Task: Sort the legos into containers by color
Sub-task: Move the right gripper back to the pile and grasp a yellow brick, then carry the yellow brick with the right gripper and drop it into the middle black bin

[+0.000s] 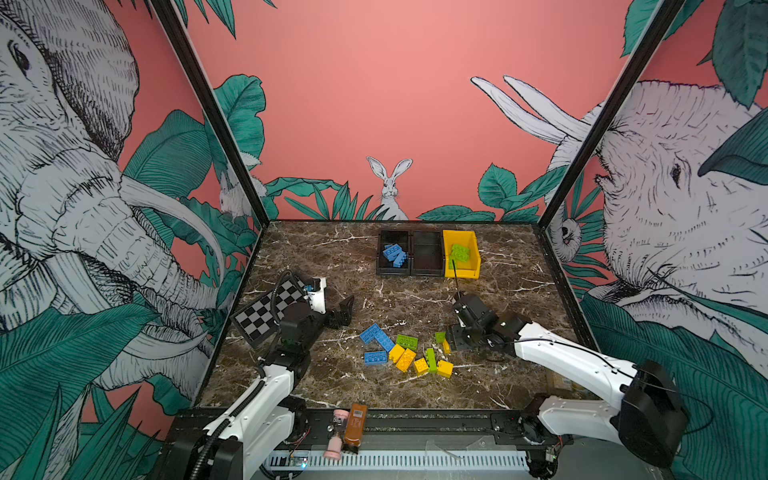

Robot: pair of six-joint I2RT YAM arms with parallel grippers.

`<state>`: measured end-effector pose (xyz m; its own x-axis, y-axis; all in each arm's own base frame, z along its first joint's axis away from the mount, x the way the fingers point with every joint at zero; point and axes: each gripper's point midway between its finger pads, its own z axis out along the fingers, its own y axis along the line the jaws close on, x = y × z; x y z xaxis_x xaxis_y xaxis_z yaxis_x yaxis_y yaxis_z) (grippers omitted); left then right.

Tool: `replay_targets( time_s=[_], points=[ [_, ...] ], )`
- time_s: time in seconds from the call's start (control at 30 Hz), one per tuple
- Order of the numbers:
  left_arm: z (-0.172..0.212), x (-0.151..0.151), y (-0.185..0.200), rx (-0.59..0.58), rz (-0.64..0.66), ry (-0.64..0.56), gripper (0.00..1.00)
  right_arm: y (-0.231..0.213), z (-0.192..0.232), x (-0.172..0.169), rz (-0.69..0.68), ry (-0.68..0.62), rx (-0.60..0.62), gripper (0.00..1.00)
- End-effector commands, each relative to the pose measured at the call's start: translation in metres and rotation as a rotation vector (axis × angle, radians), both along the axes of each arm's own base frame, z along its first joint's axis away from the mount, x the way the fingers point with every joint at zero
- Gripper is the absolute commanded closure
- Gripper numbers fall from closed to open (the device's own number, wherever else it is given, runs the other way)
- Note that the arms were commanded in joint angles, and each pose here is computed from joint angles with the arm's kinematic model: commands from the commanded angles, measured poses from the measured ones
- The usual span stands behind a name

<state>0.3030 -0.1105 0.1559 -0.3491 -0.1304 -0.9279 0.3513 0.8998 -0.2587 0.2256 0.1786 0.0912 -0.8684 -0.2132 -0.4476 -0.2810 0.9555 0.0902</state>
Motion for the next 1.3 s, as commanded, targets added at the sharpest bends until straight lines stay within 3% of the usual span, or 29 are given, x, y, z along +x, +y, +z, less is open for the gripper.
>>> replay_targets(
  time_s=[0.0,0.47,1.0,1.27],
  points=[
    [0.008,0.001,0.0,0.008,0.004,-0.024,0.01,-0.006,-0.004,-0.008,0.045,0.051,-0.065,0.24],
    [0.005,0.002,0.0,0.009,0.005,-0.017,0.01,0.019,-0.038,-0.013,0.046,0.134,-0.082,0.24],
    [0.007,0.002,0.002,0.011,0.015,-0.023,0.01,0.017,-0.058,-0.005,0.032,0.136,-0.109,0.51],
    [0.006,0.002,0.002,0.011,0.016,-0.02,0.01,-0.008,-0.035,0.004,-0.002,0.095,-0.114,0.59]
  ],
)
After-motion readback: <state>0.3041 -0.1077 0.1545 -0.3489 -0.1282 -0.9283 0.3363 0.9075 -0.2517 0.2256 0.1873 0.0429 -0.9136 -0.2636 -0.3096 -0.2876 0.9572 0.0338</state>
